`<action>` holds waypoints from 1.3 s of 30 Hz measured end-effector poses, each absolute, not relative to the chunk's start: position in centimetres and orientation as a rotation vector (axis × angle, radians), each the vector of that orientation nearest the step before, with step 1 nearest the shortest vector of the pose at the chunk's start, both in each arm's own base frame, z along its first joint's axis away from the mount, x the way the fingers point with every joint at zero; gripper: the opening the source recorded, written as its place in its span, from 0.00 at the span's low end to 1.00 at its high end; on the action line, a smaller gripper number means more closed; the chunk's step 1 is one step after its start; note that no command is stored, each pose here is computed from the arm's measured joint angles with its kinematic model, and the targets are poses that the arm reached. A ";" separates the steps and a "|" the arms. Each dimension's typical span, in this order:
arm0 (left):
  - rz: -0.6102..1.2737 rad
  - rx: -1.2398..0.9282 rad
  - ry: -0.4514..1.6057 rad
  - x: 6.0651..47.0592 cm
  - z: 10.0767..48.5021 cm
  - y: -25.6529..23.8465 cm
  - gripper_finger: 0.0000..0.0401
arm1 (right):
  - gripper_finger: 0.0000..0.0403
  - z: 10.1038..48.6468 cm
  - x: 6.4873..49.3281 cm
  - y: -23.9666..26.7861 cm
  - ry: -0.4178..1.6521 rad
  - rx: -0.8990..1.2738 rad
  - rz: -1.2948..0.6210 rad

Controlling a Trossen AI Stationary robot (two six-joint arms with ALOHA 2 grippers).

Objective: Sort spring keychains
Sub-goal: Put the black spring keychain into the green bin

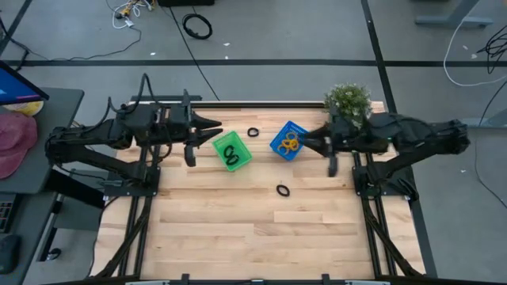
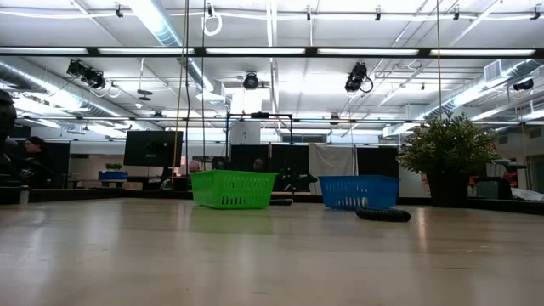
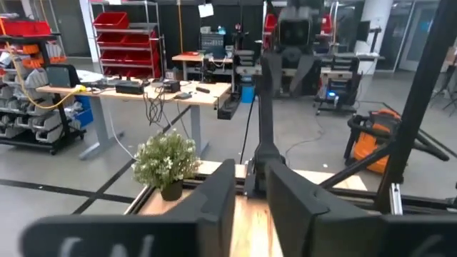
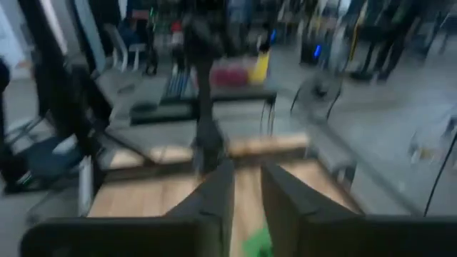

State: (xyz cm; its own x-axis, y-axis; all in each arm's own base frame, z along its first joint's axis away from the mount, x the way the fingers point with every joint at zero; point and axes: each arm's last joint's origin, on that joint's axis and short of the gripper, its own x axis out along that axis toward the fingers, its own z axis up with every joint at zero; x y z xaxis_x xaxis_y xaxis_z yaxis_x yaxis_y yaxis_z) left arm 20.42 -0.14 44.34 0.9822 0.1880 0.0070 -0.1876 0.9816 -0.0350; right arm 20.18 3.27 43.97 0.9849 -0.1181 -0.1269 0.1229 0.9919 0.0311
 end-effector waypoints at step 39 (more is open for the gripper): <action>0.253 -0.011 0.122 18.6 43.5 0.0 0.04 | 0.36 24.4 33.5 1.6 1.277 -0.246 0.294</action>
State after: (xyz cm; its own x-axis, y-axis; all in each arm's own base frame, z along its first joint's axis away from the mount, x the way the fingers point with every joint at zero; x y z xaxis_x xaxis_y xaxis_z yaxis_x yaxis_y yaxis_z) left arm 18.58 0.03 43.46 0.9608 0.2491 -0.1218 -0.2504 0.9681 0.0045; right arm 33.46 1.56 24.37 0.2614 0.0791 -0.9620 -0.3493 0.9368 -0.0179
